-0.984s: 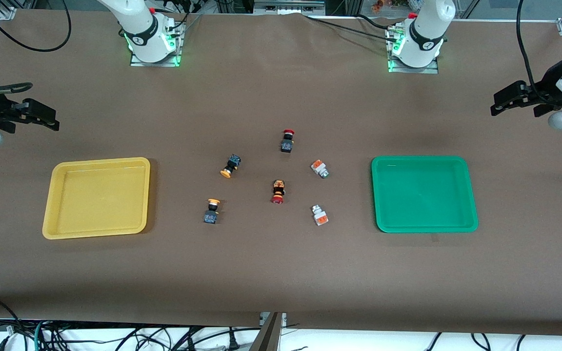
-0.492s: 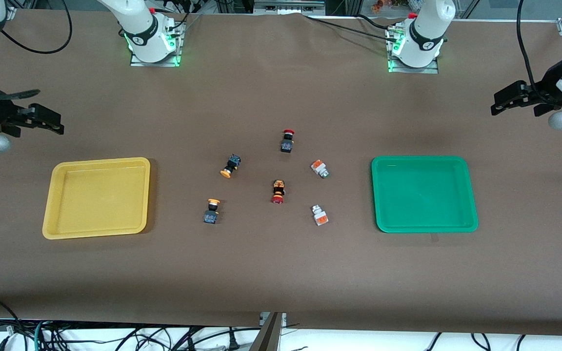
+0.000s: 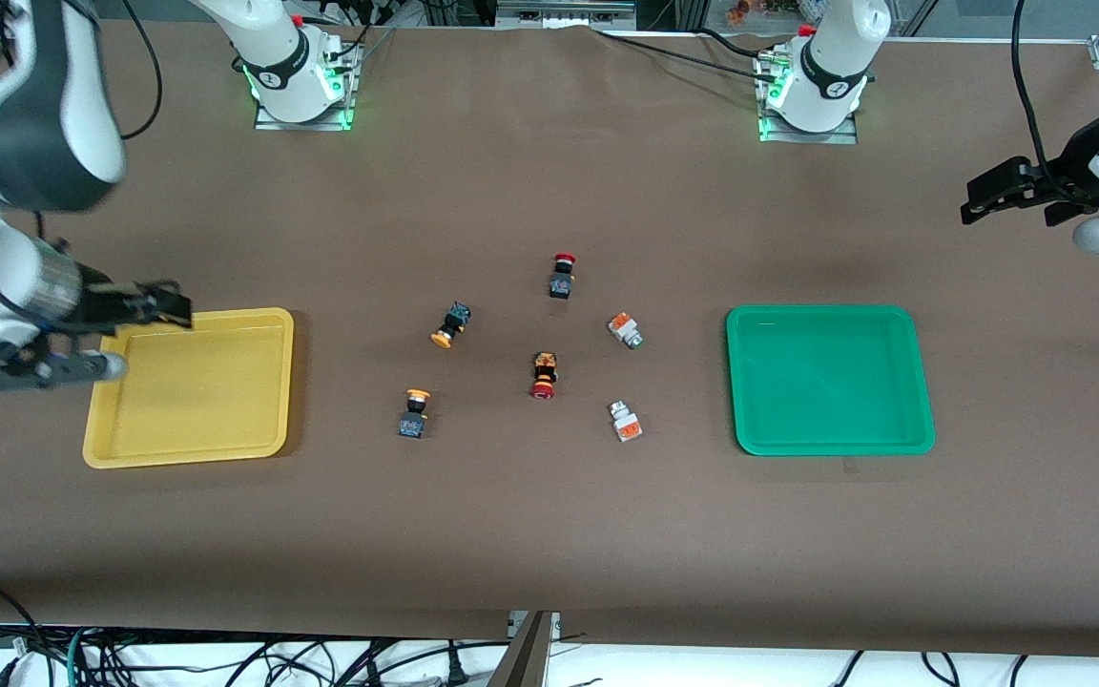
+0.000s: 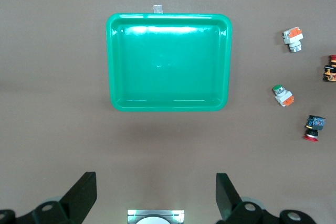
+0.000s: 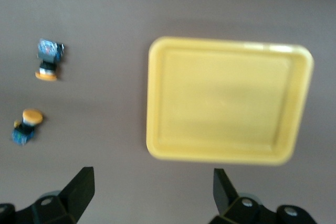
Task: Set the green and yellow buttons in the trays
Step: 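Grasp a yellow-headed blue button with the right gripper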
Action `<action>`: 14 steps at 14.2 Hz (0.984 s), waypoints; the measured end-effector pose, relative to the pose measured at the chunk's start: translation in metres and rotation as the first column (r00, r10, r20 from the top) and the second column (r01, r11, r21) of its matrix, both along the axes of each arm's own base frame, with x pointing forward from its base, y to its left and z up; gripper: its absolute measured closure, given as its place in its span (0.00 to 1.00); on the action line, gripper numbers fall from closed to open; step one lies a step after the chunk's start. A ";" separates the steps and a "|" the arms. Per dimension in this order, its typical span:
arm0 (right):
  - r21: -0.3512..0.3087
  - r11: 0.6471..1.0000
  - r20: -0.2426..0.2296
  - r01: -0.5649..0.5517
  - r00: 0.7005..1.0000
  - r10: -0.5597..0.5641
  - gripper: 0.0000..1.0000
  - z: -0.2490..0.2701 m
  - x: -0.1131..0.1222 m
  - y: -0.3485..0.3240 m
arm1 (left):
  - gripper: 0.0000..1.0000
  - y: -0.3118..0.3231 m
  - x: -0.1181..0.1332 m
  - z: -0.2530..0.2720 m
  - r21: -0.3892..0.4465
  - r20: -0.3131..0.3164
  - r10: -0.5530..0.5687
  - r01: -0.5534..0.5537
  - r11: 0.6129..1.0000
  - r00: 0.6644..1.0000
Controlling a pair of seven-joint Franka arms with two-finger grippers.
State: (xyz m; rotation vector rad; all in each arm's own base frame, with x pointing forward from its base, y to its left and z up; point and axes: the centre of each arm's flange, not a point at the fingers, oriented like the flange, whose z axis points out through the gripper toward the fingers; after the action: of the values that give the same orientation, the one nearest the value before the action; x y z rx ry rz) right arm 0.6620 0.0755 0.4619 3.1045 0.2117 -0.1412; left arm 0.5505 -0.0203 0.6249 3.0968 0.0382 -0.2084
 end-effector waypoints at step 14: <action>0.122 0.939 0.265 0.321 0.901 -0.343 0.00 -0.253 0.022 0.215 | 0.00 -0.003 0.004 -0.013 0.002 -0.027 -0.002 0.002 1.000 1.000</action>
State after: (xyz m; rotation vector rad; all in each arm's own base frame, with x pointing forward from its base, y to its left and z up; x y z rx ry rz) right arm 0.6842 0.2903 0.2091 3.1539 -0.3306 0.3123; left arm 0.5548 -0.0234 0.6124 3.0959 0.0354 -0.2498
